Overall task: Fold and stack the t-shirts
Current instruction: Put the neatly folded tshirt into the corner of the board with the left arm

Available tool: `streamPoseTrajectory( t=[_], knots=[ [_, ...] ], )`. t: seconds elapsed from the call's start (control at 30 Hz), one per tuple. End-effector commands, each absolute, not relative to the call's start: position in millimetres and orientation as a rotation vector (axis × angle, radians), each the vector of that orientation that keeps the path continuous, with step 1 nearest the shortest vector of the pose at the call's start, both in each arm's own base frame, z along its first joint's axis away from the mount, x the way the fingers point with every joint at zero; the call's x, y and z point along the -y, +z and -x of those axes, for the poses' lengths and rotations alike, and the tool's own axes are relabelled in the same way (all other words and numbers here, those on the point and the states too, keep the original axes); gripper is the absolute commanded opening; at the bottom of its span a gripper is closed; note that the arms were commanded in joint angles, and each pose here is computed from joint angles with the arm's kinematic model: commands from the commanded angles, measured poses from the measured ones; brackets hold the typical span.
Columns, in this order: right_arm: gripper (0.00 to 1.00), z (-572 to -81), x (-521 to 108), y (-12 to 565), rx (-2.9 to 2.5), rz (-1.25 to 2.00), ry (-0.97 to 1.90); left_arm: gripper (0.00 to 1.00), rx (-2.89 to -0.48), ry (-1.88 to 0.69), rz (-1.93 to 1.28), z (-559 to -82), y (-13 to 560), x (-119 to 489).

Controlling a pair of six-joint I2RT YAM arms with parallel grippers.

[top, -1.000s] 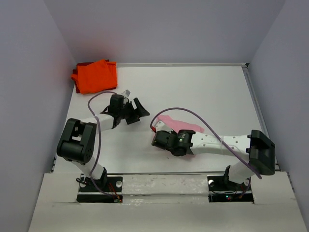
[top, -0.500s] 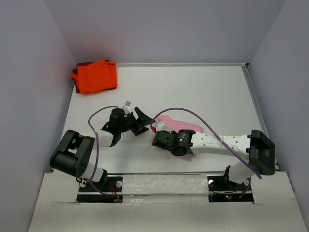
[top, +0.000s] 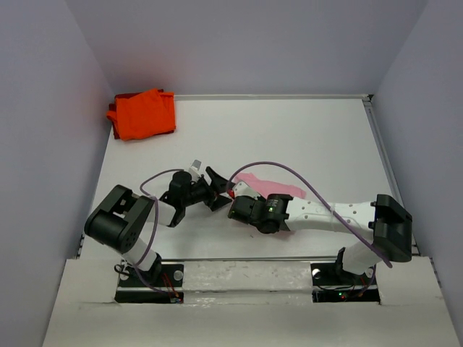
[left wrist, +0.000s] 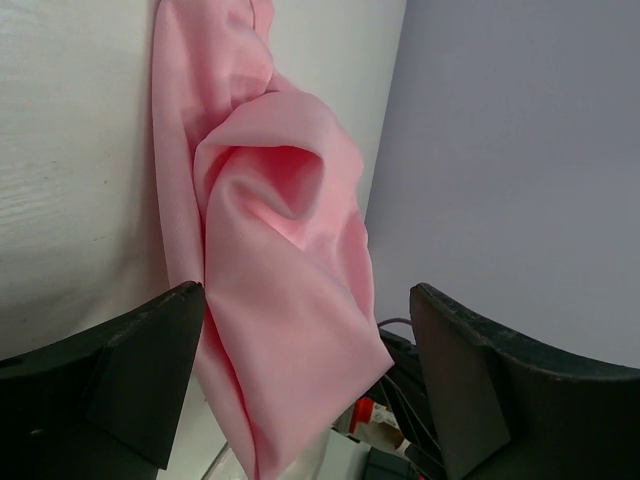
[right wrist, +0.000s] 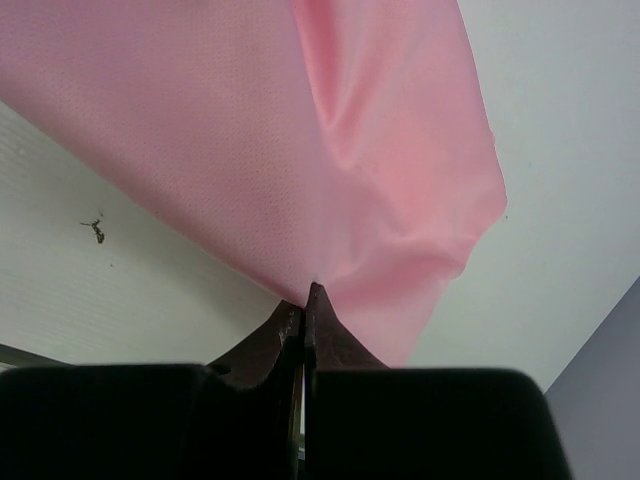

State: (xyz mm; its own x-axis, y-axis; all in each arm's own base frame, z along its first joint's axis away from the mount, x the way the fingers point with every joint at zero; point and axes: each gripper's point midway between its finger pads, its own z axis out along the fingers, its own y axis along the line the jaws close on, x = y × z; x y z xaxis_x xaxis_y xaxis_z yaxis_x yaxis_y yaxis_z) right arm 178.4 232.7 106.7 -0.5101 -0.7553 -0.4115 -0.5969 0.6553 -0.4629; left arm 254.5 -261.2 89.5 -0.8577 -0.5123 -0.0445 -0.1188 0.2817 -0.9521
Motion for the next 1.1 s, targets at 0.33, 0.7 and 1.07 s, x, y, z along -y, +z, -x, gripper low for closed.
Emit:
streamPoseTrajectory(
  t=[0.33, 0.7, 1.07],
  knots=[
    [0.0, -185, -236, 132, -2.25, 0.976, -0.318, 0.92, -2.332, -1.484, 0.471, -243, 67, 273],
    [0.0, -186, -238, 133, -2.239, 0.981, -0.308, 0.91, -2.404, -1.333, 0.417, -241, 59, 262],
    [0.0, -184, -232, 134, -2.237, 0.973, -0.308, 0.91, -2.385, -1.402, 0.485, -249, 49, 273]
  ],
)
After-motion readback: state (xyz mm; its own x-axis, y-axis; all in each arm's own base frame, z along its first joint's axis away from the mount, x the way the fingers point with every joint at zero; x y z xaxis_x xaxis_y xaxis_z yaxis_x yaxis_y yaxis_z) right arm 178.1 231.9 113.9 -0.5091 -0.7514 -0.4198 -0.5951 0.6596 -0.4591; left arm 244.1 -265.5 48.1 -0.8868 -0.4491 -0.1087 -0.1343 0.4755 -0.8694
